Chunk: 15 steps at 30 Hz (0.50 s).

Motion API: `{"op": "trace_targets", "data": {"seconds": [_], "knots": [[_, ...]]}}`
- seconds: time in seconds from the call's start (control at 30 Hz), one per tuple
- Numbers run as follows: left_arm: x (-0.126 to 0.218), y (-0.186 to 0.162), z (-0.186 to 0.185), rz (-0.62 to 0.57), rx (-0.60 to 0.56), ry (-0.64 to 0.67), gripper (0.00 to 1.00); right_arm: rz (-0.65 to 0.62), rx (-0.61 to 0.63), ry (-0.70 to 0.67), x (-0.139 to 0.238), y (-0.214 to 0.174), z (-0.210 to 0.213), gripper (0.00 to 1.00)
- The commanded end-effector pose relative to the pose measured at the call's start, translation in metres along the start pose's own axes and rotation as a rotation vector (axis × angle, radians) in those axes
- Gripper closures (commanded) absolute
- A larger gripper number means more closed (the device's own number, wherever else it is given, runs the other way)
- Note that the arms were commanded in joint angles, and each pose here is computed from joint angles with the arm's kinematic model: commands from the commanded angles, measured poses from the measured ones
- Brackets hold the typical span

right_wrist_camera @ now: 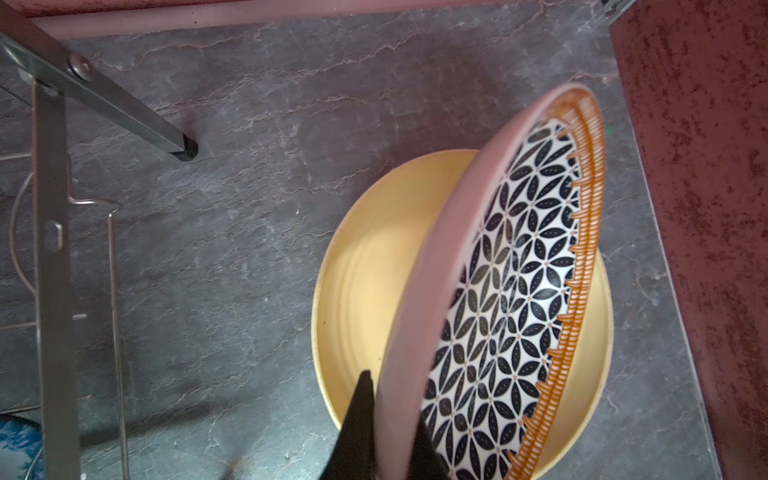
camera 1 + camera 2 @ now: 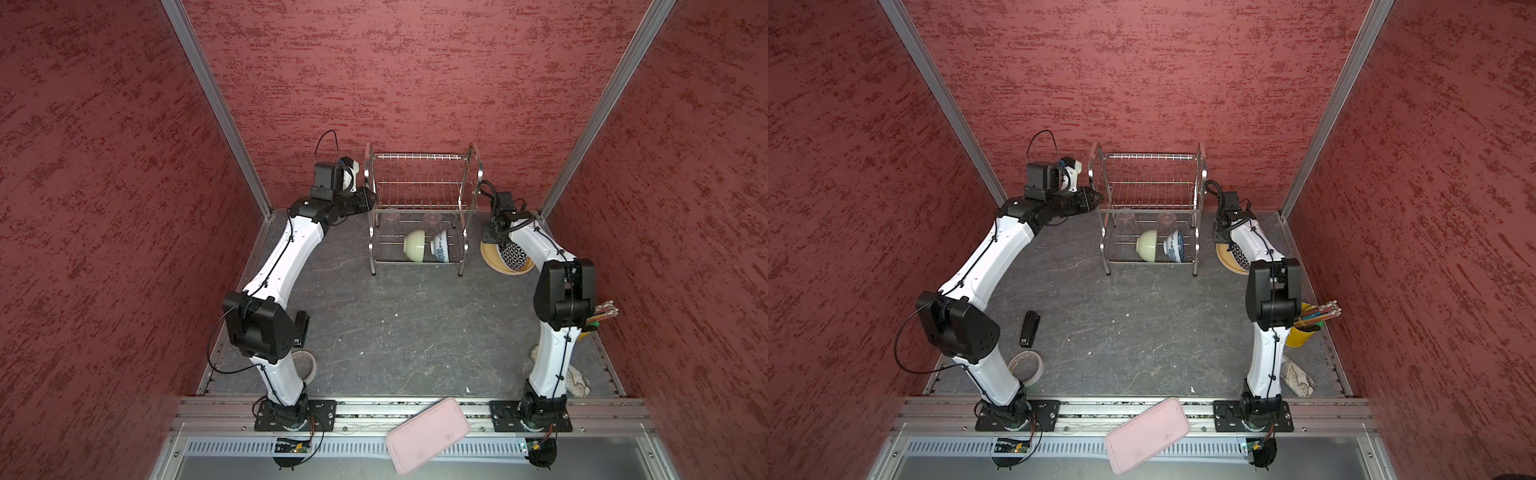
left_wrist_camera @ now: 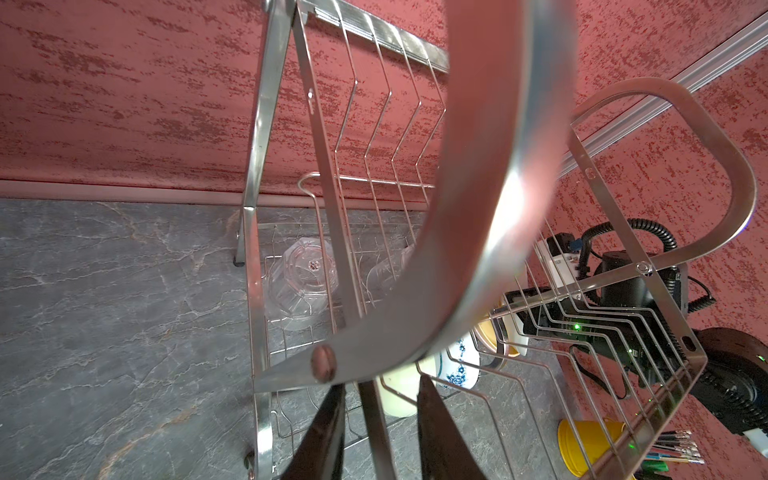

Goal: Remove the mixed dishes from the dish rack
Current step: 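Lower the patterned plate onto the yellow plate stack with the right gripper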

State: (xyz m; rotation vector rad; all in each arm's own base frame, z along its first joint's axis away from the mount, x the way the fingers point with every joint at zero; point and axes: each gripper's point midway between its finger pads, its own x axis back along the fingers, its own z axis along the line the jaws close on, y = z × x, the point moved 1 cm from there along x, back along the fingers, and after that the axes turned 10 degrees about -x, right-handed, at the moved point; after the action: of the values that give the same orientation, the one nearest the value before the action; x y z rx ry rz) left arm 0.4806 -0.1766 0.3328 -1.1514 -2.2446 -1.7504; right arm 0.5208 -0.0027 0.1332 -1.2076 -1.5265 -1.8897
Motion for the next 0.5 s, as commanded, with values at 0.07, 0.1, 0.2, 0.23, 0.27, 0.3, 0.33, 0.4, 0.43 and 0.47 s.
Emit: {"op": "trace_targets", "data": {"seconds": [0.07, 0.1, 0.2, 0.23, 0.27, 0.3, 0.33, 0.4, 0.43, 0.47], "knots": [[-0.031, -0.060, 0.038, 0.200, 0.037, 0.112, 0.70, -0.048, -0.037, -0.004, -0.003, 0.013, 0.000, 1.00], [-0.031, -0.060, 0.038, 0.201, 0.037, 0.112, 0.70, -0.044, -0.042, -0.001, -0.005, 0.011, 0.000, 1.00], [-0.031, -0.061, 0.038, 0.203, 0.037, 0.112, 0.70, -0.033, -0.047, 0.024, -0.008, 0.007, 0.004, 0.91], [-0.032, -0.061, 0.038, 0.204, 0.038, 0.113, 0.70, -0.025, -0.049, 0.027, -0.011, 0.004, 0.005, 0.89], [-0.031, -0.061, 0.038, 0.201, 0.037, 0.112, 0.70, -0.018, -0.050, 0.031, -0.013, 0.002, 0.005, 0.88], [-0.031, -0.061, 0.038, 0.202, 0.037, 0.112, 0.70, -0.007, -0.052, 0.035, -0.016, -0.001, 0.006, 0.87], [-0.031, -0.061, 0.038, 0.203, 0.037, 0.112, 0.70, -0.002, -0.053, 0.038, -0.018, -0.003, 0.007, 0.87], [-0.031, -0.061, 0.038, 0.202, 0.035, 0.112, 0.70, 0.012, -0.057, 0.042, -0.024, -0.008, 0.008, 0.87], [-0.031, -0.061, 0.038, 0.202, 0.035, 0.112, 0.70, 0.019, -0.058, 0.043, -0.026, -0.011, 0.008, 0.87], [-0.031, -0.061, 0.038, 0.202, 0.036, 0.111, 0.70, 0.022, -0.059, 0.045, -0.028, -0.013, 0.008, 0.87]]}}
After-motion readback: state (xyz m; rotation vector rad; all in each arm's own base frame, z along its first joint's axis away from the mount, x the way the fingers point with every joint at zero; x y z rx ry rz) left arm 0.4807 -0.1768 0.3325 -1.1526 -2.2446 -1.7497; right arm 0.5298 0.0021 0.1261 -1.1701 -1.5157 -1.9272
